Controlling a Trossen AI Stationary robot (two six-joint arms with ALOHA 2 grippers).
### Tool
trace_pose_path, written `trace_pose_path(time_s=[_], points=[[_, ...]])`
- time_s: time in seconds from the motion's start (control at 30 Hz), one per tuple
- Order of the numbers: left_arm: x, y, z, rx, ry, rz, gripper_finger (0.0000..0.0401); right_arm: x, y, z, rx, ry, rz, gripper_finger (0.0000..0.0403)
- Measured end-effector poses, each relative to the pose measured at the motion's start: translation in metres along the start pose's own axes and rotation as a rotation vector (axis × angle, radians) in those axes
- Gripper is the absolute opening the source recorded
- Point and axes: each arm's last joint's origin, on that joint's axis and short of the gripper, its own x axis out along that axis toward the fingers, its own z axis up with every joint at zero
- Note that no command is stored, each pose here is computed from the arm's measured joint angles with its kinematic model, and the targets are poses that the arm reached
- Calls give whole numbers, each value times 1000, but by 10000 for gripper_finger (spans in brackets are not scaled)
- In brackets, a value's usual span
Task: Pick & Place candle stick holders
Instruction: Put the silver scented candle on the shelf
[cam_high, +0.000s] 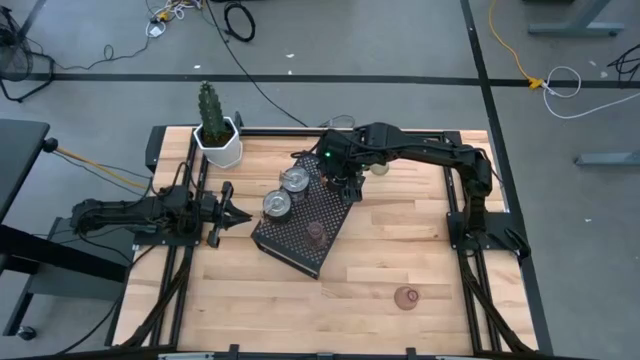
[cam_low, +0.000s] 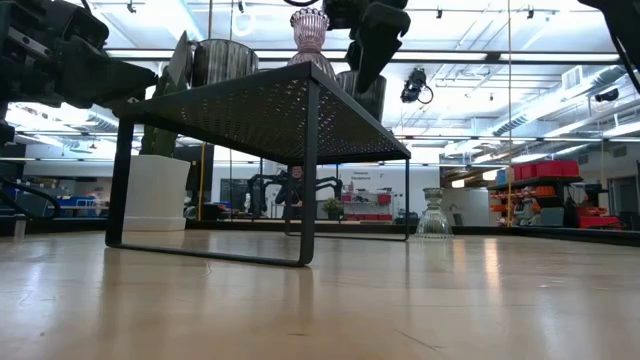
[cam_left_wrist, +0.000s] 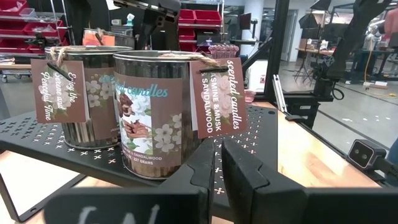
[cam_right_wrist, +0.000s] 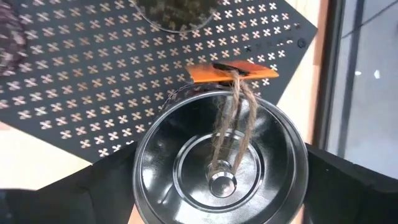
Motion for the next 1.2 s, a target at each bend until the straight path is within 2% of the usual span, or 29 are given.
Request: trace_pose_path(time_s=[0.1, 0.87, 1.1, 1.2], points=[[0, 0, 0, 0, 0, 0, 34, 0, 1, 0, 7, -9, 32, 364], [0, 0, 0, 0, 0, 0, 34, 8, 3, -2, 7, 11, 40, 364], [0, 0, 0, 0, 0, 0, 34, 10, 3, -2, -1, 19, 30, 394], [0, 0, 0, 0, 0, 0, 34, 10, 3, -3, -1, 25, 18, 392]])
